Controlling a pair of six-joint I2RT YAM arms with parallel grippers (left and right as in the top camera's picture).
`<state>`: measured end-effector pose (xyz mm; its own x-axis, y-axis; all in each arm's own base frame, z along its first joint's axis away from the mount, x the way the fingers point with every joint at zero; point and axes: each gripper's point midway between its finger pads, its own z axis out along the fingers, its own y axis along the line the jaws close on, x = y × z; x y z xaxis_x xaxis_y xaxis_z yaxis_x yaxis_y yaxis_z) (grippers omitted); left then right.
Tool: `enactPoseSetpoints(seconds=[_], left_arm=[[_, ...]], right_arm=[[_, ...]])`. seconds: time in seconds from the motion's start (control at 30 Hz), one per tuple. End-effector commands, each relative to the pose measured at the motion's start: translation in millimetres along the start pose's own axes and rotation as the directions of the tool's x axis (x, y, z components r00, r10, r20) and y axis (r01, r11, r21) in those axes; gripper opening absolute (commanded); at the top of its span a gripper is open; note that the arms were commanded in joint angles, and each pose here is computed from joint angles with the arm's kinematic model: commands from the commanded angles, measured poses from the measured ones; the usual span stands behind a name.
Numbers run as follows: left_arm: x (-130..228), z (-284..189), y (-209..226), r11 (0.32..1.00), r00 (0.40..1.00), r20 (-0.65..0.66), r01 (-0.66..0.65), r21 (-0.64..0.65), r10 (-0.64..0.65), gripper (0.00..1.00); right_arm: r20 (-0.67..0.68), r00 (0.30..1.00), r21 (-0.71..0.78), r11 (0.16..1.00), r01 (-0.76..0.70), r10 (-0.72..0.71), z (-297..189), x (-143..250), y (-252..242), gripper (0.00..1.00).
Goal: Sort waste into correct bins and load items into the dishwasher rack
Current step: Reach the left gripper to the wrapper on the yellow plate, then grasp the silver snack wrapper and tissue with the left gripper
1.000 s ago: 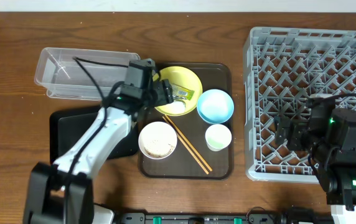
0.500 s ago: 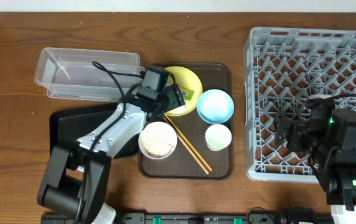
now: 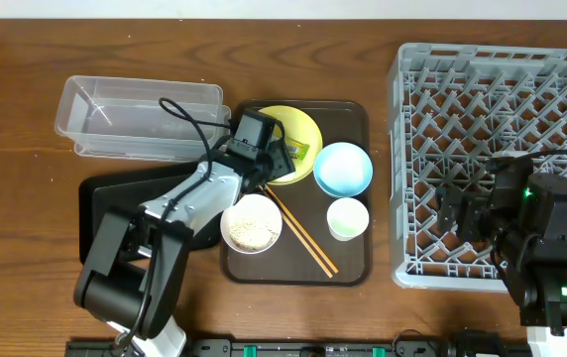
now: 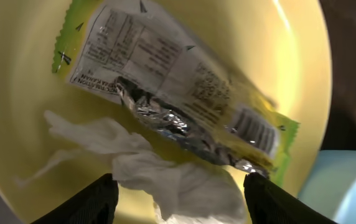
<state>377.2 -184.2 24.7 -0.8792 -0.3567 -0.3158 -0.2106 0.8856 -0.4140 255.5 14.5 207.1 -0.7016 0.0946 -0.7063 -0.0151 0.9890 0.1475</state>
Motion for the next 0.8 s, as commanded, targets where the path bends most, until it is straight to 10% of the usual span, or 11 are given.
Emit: enactPoseSetpoints(seconds=[0.0,0.43,0.77], left_arm=[[-3,2,-7,1.0,1.0,0.015,-0.005,0.002,0.004,0.64],[5,1,-1,1.0,1.0,-0.014,-0.005,-0.026,0.005,0.06],[-35,-79,-29,0.994,0.986,0.152,-0.076,0.08,0.063,0.06]], right_arm=[[0.011,1.0,-0.016,1.0,0.001,-0.001,-3,-3,5,0.99],[0.01,1.0,-0.016,1.0,0.001,-0.001,-3,-3,5,0.99],[0.01,1.0,-0.016,1.0,0.001,-0.001,-3,-3,5,0.99]])
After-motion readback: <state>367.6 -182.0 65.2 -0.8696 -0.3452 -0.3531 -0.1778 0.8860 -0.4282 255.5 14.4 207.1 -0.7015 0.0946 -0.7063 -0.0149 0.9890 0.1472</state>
